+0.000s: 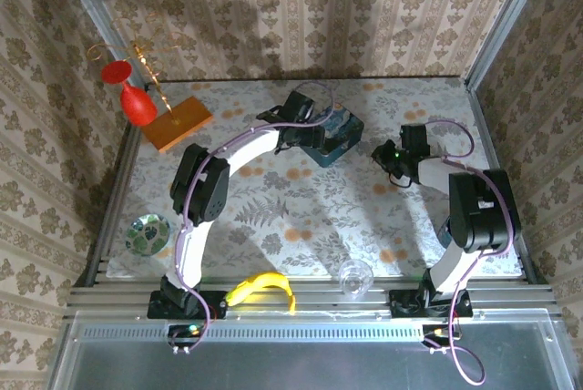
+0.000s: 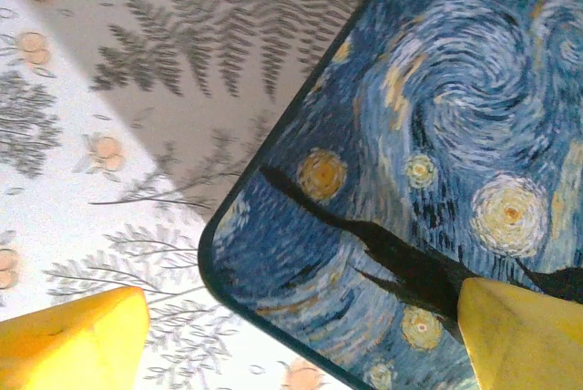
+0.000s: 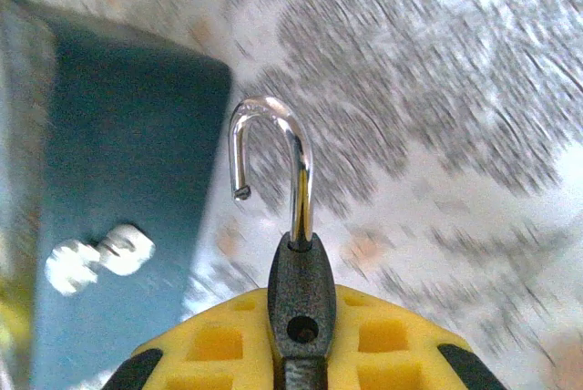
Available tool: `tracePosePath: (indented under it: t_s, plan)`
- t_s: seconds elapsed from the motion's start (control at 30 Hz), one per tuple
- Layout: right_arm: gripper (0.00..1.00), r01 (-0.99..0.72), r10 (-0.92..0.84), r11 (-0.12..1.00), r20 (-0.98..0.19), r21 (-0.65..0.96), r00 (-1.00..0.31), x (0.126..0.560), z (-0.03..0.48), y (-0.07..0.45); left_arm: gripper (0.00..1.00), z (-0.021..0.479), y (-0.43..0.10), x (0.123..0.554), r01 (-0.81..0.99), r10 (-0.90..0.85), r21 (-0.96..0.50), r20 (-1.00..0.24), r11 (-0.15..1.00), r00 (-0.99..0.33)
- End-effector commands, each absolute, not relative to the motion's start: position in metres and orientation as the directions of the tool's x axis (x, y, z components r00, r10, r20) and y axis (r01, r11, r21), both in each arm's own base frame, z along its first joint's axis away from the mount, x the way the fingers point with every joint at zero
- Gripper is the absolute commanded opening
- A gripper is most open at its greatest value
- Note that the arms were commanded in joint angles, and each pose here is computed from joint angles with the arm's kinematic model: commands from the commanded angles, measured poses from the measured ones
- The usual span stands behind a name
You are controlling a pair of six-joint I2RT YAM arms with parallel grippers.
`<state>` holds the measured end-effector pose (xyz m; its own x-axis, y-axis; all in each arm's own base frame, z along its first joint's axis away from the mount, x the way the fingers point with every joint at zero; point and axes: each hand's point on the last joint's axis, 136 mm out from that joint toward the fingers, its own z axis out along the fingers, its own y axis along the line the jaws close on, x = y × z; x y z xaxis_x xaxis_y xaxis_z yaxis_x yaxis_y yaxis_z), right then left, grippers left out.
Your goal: Unlock the padlock with the key
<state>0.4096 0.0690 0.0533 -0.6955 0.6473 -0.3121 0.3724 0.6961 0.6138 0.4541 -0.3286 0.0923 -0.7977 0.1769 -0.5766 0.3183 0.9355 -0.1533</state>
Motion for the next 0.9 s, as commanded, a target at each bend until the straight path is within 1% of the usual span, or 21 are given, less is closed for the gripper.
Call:
tracePosePath:
  t_s: [0.0,0.1,0.2,0.23,0.3,0.37,0.47,0.53,0.57,0.6,0.63,0.7,0.8,0.87]
  plan:
    - [0.00,0.413,0.573,0.786,-0.288,0.461,-0.767,0.366,0.028,0.058,0.88,0.052,-0.263,0.448,0.254,0.234,0.012,-0.431,0.967,-0.871]
    - [0.07,0.417,0.539,0.819,-0.282,0.394,-0.794,0.354,0.020,0.053,0.91,0.067,-0.247,0.461,0.222,0.200,0.003,-0.451,0.975,-0.870]
    - [0.13,0.414,0.522,0.835,-0.286,0.362,-0.804,0.351,0.019,0.050,0.95,0.090,-0.241,0.461,0.213,0.176,-0.019,-0.495,0.977,-0.851]
    - [0.18,0.417,0.521,0.838,-0.287,0.352,-0.804,0.350,0.019,0.048,0.97,0.099,-0.240,0.458,0.212,0.168,-0.030,-0.510,0.977,-0.844]
    - [0.35,0.420,0.519,0.841,-0.291,0.342,-0.803,0.349,0.020,0.047,1.00,0.113,-0.239,0.449,0.216,0.149,-0.064,-0.535,0.974,-0.832]
    - [0.43,0.415,0.513,0.847,-0.302,0.333,-0.803,0.347,0.023,0.045,1.00,0.127,-0.236,0.436,0.222,0.127,-0.104,-0.564,0.969,-0.816]
    - [0.51,0.397,0.491,0.863,-0.340,0.311,-0.802,0.344,0.034,0.040,1.00,0.147,-0.216,0.419,0.201,0.084,-0.116,-0.629,0.973,-0.773]
    - [0.54,0.369,0.464,0.881,-0.388,0.295,-0.796,0.343,0.046,0.035,1.00,0.158,-0.191,0.407,0.172,0.053,-0.107,-0.685,0.979,-0.727]
    - [0.57,0.355,0.451,0.889,-0.414,0.291,-0.790,0.343,0.053,0.034,1.00,0.163,-0.179,0.401,0.158,0.044,-0.093,-0.713,0.983,-0.700]
    - [0.69,0.344,0.439,0.896,-0.442,0.281,-0.782,0.342,0.059,0.030,1.00,0.167,-0.160,0.395,0.125,0.034,-0.067,-0.745,0.990,-0.666]
    - [0.86,0.325,0.421,0.906,-0.482,0.272,-0.768,0.343,0.068,0.028,1.00,0.170,-0.145,0.387,0.103,0.032,-0.043,-0.777,0.994,-0.629]
    - [0.99,0.305,0.392,0.920,-0.552,0.247,-0.736,0.344,0.083,0.020,1.00,0.173,-0.102,0.378,0.020,0.000,-0.014,-0.820,1.000,-0.572]
    - [1.00,0.296,0.360,0.932,-0.637,0.209,-0.682,0.348,0.099,0.009,1.00,0.170,-0.051,0.360,-0.071,-0.016,0.019,-0.882,0.997,-0.470]
    - [1.00,0.276,0.321,0.944,-0.690,0.179,-0.648,0.353,0.111,0.004,1.00,0.171,-0.025,0.351,-0.107,-0.033,0.010,-0.917,0.994,-0.397]
